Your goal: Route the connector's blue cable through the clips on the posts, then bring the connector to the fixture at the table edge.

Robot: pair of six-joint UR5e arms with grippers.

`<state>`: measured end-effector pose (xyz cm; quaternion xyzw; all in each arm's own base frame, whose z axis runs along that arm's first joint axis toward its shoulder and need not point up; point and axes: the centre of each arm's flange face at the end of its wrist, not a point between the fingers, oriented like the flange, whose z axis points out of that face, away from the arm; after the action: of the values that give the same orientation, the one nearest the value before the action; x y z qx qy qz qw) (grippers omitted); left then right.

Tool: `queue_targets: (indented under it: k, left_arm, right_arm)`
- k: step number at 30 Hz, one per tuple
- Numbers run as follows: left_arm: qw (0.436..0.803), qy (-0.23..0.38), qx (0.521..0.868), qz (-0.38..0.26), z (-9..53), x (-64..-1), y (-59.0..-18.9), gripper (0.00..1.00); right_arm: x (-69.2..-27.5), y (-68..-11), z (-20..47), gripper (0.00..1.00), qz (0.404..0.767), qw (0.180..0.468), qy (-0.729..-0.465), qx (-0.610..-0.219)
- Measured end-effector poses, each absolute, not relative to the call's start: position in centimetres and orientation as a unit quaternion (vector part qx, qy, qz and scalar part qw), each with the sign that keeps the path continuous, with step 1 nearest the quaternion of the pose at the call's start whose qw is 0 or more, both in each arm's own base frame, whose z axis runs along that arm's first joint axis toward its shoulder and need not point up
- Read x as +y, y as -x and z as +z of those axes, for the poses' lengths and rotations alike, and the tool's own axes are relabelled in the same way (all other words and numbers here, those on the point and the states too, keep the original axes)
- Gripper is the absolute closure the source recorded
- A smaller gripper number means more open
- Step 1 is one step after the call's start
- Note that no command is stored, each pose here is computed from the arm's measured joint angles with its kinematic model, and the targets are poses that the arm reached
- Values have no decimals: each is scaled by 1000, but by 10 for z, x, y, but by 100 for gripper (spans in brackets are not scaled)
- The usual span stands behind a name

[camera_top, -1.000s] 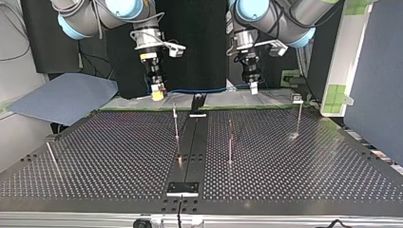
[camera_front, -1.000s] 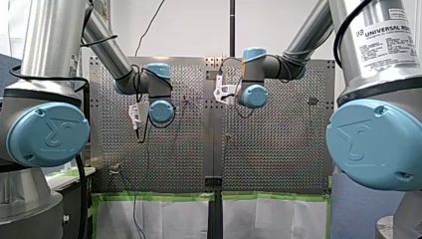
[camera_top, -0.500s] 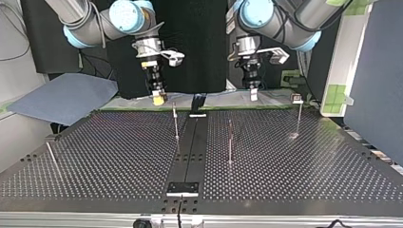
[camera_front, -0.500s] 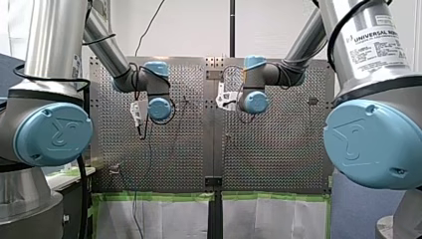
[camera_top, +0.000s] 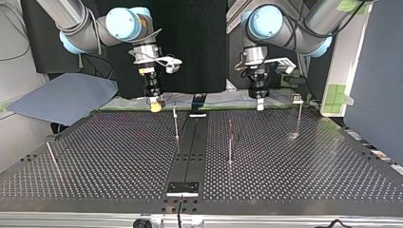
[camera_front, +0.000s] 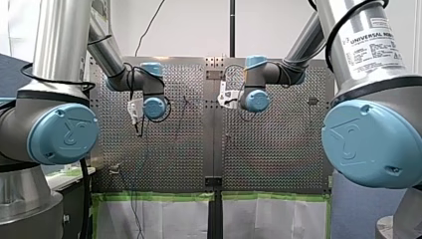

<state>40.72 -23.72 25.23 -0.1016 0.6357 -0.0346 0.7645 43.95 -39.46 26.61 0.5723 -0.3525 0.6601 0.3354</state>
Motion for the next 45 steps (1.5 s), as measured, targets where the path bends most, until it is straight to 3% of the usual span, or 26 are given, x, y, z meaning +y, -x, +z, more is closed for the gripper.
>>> queue_targets:
  k: [30,45]
  left_arm:
    - [776,96,620,-68,272,-240,-458,100]
    - [761,102,638,-54,251,-235,-488,100]
  right_arm:
    - [-427,-450,259,100,659,328,-580,-350]
    - [-432,-453,267,100,665,330,-574,-346]
